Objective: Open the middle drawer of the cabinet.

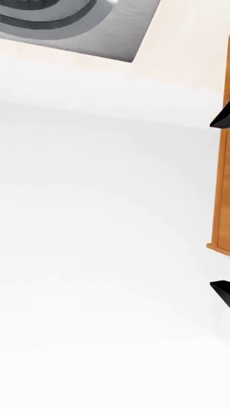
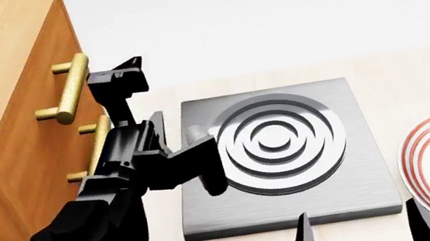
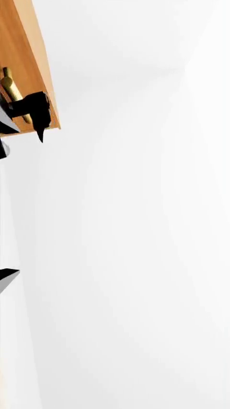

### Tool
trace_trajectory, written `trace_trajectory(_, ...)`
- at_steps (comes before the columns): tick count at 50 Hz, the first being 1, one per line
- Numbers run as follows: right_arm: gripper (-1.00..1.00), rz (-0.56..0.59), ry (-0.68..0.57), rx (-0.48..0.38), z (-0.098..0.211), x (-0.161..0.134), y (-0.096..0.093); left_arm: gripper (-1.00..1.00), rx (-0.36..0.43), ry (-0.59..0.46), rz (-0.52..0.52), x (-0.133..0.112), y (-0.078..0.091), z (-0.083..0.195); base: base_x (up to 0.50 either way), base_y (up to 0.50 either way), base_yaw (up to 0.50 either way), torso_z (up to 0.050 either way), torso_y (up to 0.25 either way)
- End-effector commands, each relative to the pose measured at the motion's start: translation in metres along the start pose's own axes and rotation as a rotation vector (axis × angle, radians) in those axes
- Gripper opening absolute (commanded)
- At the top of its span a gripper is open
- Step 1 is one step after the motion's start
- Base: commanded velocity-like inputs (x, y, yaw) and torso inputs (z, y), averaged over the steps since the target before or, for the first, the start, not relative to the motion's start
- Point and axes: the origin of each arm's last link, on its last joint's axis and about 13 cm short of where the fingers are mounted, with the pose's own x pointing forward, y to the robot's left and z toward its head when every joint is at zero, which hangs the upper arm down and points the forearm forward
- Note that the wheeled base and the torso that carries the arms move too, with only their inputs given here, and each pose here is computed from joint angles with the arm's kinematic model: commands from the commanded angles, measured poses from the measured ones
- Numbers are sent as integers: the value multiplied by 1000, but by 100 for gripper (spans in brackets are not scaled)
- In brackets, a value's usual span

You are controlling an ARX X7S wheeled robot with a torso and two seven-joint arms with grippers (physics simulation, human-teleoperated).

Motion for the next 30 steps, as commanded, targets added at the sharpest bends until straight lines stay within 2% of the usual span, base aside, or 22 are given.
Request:
trace_trajectory(1,100,3,3,0,0,0,0,100,17,5,-13,-4,-11,-3,0,0,0,0,0)
trace_trajectory(30,100,11,7,1,-1,0,2,100,1,33,-27,-11,-35,-12,0,0,0,0,0)
